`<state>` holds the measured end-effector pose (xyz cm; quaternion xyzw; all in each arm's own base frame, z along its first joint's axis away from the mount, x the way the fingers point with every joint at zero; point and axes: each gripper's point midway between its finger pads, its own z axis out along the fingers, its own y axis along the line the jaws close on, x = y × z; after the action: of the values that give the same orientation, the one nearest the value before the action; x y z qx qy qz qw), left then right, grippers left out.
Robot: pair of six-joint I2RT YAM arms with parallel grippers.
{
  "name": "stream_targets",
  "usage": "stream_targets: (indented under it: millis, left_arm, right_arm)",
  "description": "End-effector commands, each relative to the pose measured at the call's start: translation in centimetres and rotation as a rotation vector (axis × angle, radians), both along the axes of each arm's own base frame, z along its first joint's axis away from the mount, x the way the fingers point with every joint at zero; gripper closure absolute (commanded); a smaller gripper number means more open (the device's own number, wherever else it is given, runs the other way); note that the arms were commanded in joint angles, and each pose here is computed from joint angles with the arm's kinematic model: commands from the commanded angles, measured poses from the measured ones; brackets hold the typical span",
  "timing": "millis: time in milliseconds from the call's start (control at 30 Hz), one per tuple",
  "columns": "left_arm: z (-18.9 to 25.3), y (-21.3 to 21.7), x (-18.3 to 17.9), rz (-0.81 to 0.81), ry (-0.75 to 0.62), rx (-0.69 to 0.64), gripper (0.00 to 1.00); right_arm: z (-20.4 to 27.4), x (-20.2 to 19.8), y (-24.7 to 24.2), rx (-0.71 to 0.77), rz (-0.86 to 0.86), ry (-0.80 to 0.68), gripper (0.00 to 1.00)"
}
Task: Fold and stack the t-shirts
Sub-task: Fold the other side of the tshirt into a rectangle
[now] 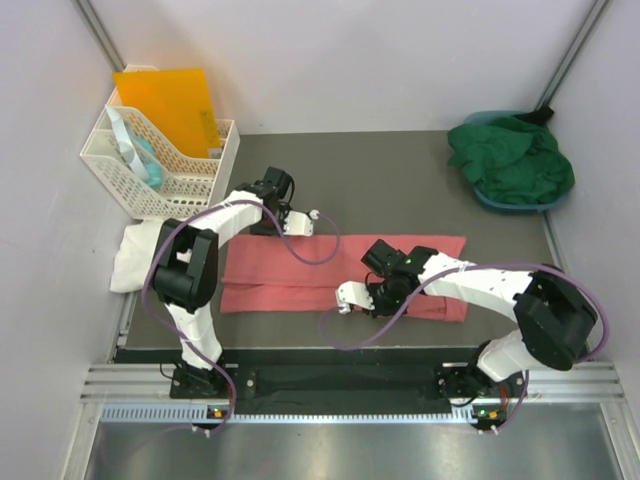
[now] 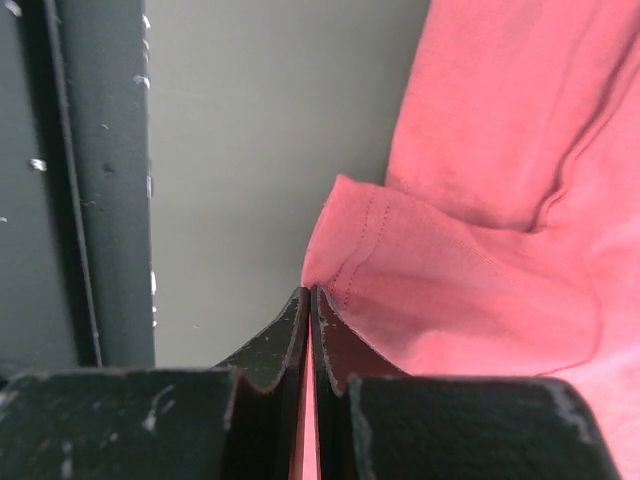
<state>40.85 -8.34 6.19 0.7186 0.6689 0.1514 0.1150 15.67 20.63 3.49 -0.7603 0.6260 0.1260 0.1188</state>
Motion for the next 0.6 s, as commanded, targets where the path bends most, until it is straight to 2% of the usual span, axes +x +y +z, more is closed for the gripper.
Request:
stream_targets:
  millis: [0,367,433,467,567]
  left_arm:
    - [0.4,-0.6,0.7,-0.012,-0.007,-0.027,0.6]
    - [0.5,-0.8,1.2,-0.019,-0.013,-0.03,0.6]
    - [0.5,-0.7,1.1,-0.016,-0.012,-0.031,0.6]
    - [0.3,-0.7,1.0,-0.018,-0.008,-0.029,0.6]
    - [0.2,-0.6,1.0,-0.02,-0.009,-0.027,0.6]
  right_arm:
    - [2.8,-0.5,2.7,0.074,0.031,0.054,1.0]
    - [3.8,-0.6,4.5,0.087,0.058,0.116,1.0]
    - [3.8,-0.7,4.3,0.072,0.061,0.123,0.86]
    - [3.8,-0.6,4.1,0.066,0.06,0.118,0.71]
    - [4.3,0.0,3.4,0.059,0.045,0.067,0.62]
